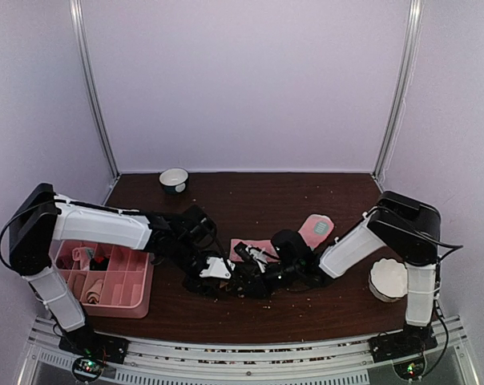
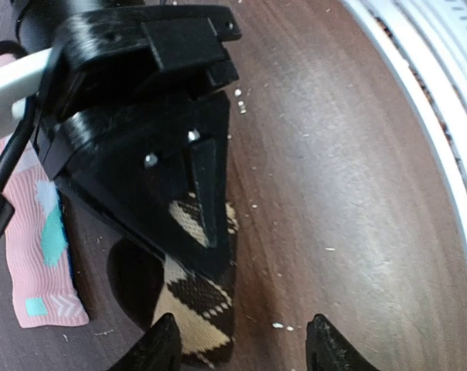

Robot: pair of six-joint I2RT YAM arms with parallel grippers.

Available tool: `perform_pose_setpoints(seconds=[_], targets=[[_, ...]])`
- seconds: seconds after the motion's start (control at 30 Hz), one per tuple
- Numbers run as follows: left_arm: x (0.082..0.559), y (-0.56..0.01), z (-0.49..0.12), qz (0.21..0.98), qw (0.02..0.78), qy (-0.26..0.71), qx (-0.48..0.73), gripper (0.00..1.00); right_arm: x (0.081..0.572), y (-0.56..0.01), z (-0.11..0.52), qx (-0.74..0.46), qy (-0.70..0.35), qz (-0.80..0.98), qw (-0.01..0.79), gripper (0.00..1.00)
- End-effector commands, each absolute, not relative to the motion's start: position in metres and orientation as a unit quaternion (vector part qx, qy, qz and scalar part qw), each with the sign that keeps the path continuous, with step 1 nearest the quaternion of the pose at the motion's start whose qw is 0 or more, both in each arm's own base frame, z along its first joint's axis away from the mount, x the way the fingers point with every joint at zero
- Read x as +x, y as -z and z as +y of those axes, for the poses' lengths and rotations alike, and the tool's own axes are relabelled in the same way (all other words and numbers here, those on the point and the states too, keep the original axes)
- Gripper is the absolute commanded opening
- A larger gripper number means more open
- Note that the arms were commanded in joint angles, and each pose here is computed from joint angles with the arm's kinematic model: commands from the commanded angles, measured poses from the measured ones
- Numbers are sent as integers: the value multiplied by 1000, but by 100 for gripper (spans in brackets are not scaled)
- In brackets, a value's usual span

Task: Roll the socks
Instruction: Roll the sock.

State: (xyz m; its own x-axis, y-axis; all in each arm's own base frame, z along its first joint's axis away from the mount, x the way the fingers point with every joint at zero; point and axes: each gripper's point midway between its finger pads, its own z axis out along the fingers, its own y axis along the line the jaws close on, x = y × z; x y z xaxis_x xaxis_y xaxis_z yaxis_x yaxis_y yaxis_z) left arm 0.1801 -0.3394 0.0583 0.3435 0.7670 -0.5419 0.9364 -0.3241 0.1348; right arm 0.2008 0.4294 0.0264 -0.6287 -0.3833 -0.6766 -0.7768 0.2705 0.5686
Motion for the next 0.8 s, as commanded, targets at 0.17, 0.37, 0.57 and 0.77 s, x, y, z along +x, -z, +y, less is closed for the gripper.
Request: perform_pose_setpoints(seconds=[0.17,0.37,0.57,0.77], targets=[[204,-40,-360,522,242,116,809,51,168,69,373,-283,-387,877,27,9],[215,-18,-350,535,233,77,809,48,165,74,374,-264,-396,880,11,14],[215,0,-345,543,195,72,813,21,175,58,373,-262,-403,875,51,39],[210,-6,-346,571,157,131,795,5,198,34,352,-285,-355,874,167,100]])
